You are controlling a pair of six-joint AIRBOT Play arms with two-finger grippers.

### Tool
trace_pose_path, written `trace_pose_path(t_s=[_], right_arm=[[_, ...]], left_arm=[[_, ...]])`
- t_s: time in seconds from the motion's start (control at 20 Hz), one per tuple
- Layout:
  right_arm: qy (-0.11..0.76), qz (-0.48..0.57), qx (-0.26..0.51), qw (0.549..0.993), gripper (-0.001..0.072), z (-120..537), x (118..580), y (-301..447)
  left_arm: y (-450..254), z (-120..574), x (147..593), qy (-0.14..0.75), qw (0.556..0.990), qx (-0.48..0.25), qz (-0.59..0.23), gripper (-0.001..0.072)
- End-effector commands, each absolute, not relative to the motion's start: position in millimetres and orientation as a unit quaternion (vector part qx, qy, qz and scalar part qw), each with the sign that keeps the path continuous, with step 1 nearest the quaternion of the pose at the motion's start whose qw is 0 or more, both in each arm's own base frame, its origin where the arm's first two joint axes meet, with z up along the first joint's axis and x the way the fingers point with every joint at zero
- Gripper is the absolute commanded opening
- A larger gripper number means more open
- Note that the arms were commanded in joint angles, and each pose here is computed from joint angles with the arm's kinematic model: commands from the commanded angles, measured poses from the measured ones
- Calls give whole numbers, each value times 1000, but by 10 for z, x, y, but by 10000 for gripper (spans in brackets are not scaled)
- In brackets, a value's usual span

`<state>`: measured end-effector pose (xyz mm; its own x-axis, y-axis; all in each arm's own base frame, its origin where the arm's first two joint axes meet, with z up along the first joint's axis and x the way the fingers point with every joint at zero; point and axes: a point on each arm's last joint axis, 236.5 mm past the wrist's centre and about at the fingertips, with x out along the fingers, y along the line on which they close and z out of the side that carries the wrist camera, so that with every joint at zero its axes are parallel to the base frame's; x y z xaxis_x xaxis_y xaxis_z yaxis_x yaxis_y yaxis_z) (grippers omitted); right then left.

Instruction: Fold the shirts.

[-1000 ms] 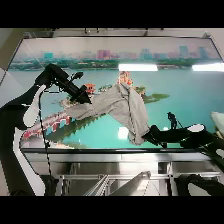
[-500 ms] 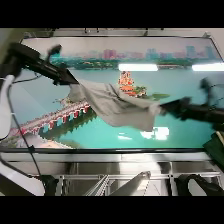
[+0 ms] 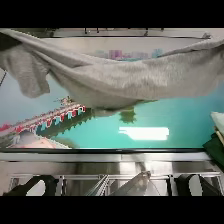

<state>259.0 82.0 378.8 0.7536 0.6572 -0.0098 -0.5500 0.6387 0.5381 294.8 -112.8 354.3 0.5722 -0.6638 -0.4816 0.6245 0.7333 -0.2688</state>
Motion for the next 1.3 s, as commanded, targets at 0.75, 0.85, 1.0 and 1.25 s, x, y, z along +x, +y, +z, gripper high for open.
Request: trace_pose_path(t_s=[0.75,0.85,1.0,1.25], right_arm=[[447,173,473,739,710,-408,4635,493],[429,195,463,750,710,-168,4703,310],[405,217,466,756,704,181,4672,52],[481,197,420,744,701,-111,4318,-75]], left_arm=[[-1018,-22,5249,556,686,-346,-316,715],[-885,19,5114,591,645,-359,-326,715],[-757,146,4800,628,610,-344,-340,714],[-817,189,4054,695,573,-312,-302,714]])
